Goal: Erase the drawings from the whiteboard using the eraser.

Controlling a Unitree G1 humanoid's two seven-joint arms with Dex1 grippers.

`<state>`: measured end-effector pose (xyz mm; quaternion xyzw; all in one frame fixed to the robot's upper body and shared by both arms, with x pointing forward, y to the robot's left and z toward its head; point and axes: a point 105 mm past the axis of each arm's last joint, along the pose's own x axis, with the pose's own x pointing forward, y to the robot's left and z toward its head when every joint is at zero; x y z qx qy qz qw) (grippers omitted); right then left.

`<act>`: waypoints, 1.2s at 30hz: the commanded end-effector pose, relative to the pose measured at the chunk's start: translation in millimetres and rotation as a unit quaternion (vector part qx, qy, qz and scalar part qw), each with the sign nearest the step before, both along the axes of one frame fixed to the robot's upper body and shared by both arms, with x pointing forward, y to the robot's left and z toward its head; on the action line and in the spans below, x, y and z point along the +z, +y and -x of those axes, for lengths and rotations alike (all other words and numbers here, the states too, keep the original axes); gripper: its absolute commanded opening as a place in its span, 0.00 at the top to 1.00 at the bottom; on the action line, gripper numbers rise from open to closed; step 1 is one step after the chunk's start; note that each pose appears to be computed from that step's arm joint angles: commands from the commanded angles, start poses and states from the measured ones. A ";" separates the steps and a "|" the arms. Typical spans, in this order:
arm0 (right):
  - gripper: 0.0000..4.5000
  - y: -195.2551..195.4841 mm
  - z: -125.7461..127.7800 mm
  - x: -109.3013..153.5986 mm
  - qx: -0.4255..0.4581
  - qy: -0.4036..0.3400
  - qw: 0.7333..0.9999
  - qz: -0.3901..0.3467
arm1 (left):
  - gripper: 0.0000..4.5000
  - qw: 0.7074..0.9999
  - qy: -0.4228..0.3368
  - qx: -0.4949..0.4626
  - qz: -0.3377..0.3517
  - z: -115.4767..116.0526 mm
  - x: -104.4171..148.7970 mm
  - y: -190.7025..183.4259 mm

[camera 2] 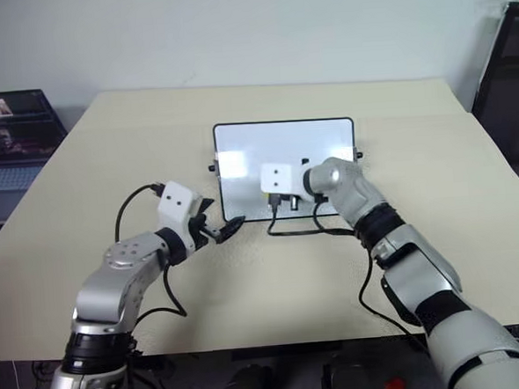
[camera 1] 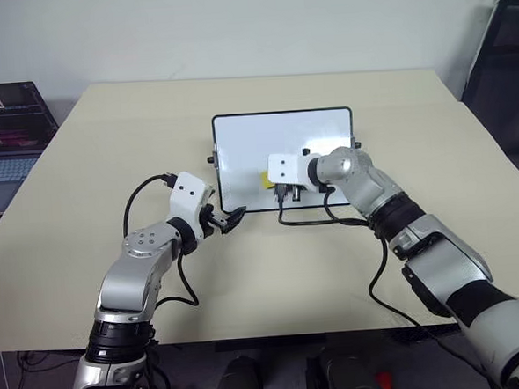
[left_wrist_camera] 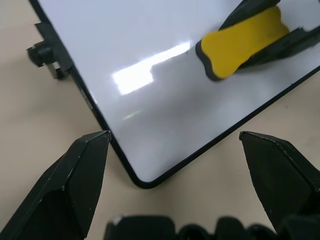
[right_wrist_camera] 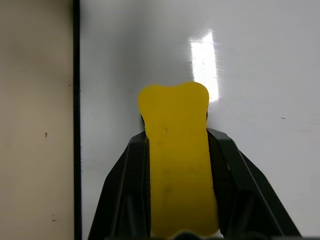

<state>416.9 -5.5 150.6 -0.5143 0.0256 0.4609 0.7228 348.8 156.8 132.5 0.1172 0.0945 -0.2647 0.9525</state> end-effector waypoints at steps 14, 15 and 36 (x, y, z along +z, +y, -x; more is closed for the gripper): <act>0.74 11.7 2.3 7.2 0.017 -0.029 0.999 -0.004 | 0.00 1.000 -0.024 -0.008 0.000 0.7 12.4 -2.7; 0.74 11.0 0.5 9.9 0.012 -0.036 0.999 -0.008 | 0.00 1.000 -0.024 -0.008 0.000 0.8 12.5 -2.8; 0.74 -8.4 -8.6 7.3 -0.017 -0.024 1.000 0.004 | 0.00 1.000 -0.020 -0.011 0.005 0.2 10.8 -2.5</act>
